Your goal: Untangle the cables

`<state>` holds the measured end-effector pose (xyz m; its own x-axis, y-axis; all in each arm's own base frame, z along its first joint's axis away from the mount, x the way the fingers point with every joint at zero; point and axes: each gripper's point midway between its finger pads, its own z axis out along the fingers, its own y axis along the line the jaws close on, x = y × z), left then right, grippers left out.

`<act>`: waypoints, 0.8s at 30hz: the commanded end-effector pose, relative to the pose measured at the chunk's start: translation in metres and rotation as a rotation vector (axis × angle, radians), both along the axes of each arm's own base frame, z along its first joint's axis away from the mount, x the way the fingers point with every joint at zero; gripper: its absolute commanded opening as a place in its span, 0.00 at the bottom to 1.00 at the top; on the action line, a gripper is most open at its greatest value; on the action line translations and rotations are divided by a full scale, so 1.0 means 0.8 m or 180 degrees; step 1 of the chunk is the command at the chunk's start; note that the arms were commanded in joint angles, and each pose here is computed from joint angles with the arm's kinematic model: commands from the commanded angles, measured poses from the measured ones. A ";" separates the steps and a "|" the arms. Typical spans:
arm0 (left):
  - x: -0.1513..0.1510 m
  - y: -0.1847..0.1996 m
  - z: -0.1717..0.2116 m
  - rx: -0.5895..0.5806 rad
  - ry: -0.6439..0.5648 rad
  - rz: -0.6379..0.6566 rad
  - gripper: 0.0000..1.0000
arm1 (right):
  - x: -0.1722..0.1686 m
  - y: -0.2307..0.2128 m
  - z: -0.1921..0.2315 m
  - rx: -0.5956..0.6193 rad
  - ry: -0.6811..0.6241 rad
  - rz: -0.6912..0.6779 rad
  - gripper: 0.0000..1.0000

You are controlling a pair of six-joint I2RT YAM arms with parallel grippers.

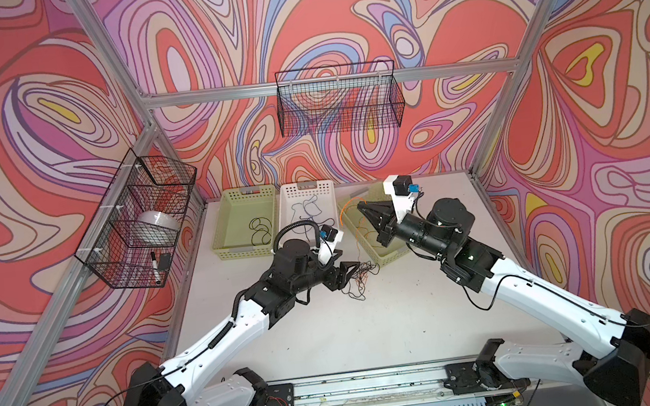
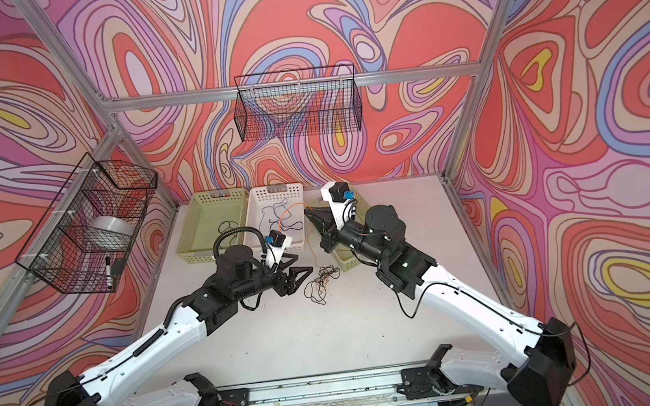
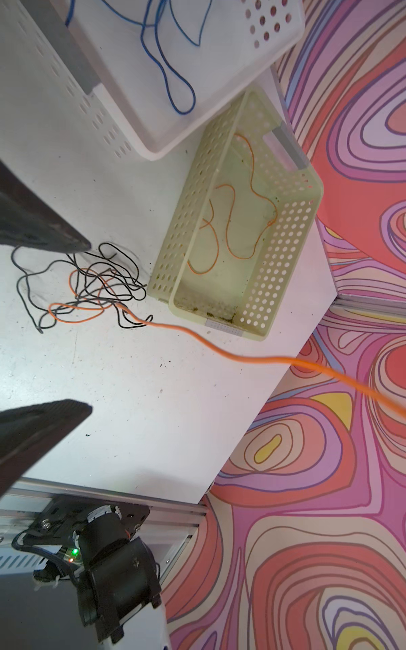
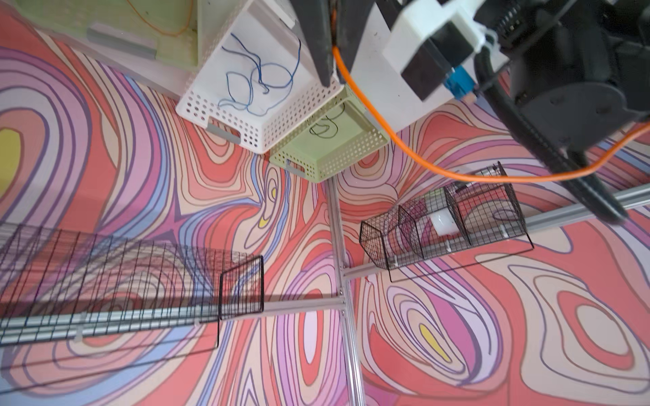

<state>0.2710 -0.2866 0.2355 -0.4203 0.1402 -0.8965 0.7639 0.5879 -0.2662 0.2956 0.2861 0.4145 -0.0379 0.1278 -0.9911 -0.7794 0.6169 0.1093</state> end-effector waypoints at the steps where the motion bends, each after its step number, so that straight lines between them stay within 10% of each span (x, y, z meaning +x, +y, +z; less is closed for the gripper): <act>1: 0.027 -0.012 0.016 -0.0237 -0.0165 0.0164 0.73 | -0.009 0.010 0.017 0.0059 -0.0053 0.0208 0.00; 6: 0.055 -0.014 0.020 -0.0263 -0.0267 0.0416 0.63 | -0.016 0.007 0.036 0.0119 -0.0103 0.0238 0.00; 11: 0.051 -0.020 0.044 -0.0180 -0.0362 0.0319 0.03 | -0.013 -0.006 0.034 0.0133 -0.0111 0.0061 0.00; 15: 0.032 -0.028 0.079 -0.0155 -0.0512 0.0172 0.00 | -0.010 -0.006 0.003 -0.0048 -0.0083 0.0031 0.34; 24: 0.013 -0.026 0.138 -0.0336 -0.0639 0.0151 0.00 | -0.026 0.008 -0.139 0.0106 0.0567 0.0362 0.46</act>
